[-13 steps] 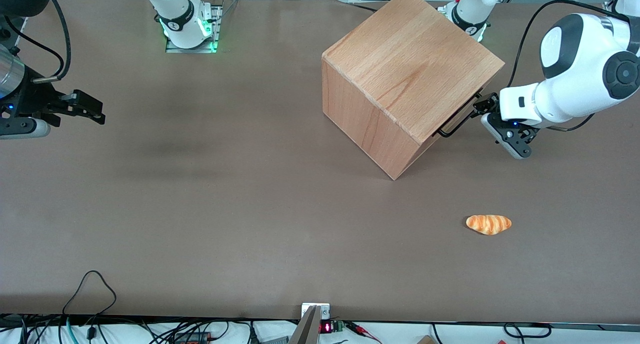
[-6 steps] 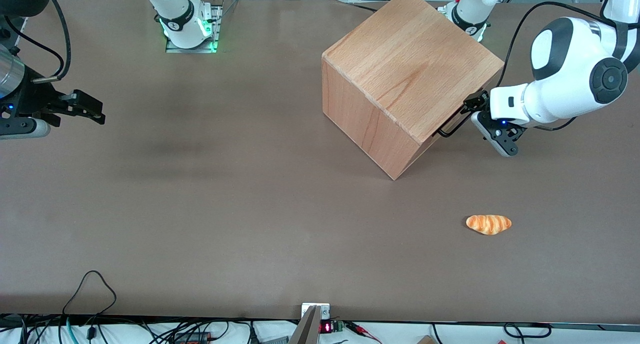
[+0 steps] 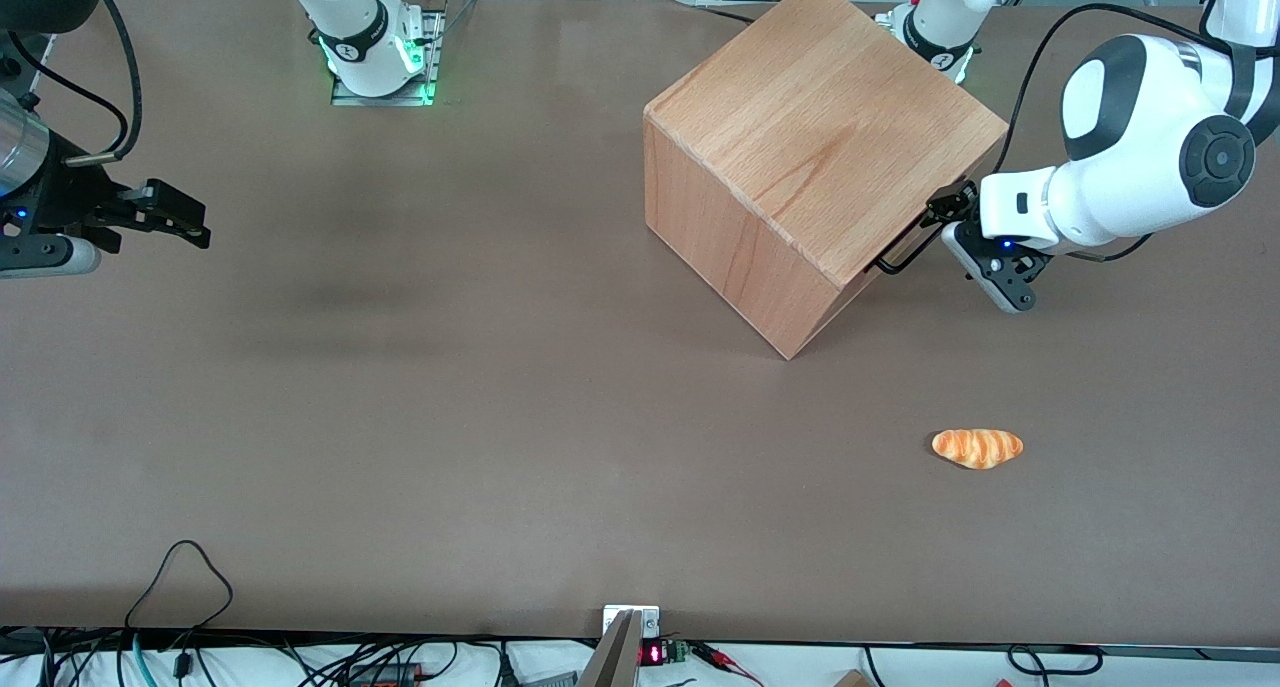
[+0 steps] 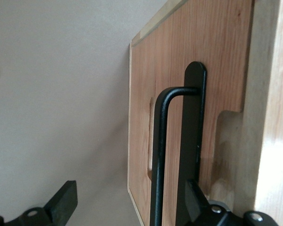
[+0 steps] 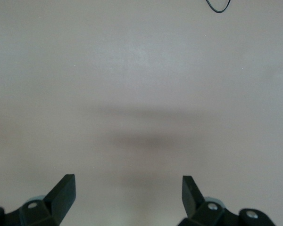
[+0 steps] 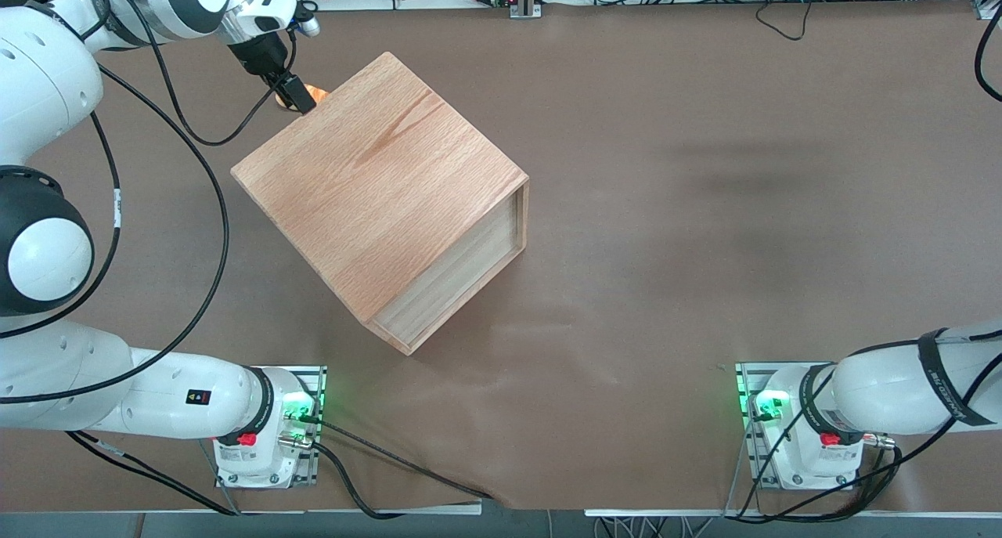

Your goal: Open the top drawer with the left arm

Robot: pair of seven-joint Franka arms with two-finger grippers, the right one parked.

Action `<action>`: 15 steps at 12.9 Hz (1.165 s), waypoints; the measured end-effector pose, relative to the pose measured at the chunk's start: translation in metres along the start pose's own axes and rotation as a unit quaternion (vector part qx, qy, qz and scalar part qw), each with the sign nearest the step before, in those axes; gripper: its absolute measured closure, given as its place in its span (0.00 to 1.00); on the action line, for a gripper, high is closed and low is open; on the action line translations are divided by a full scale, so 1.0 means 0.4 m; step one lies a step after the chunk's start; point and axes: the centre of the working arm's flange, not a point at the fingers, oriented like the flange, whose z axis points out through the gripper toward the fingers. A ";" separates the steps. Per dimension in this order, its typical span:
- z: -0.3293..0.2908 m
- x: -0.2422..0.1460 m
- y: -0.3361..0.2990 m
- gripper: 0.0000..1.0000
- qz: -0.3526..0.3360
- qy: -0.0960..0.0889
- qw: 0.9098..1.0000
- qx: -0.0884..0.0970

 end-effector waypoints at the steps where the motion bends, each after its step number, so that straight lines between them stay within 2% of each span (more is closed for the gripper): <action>1: 0.000 0.000 0.000 0.00 0.000 0.001 1.000 0.000; 9: 0.005 0.001 -0.013 0.00 0.005 0.011 1.000 -0.005; 15: 0.035 -0.006 -0.034 0.00 0.009 0.005 1.000 -0.013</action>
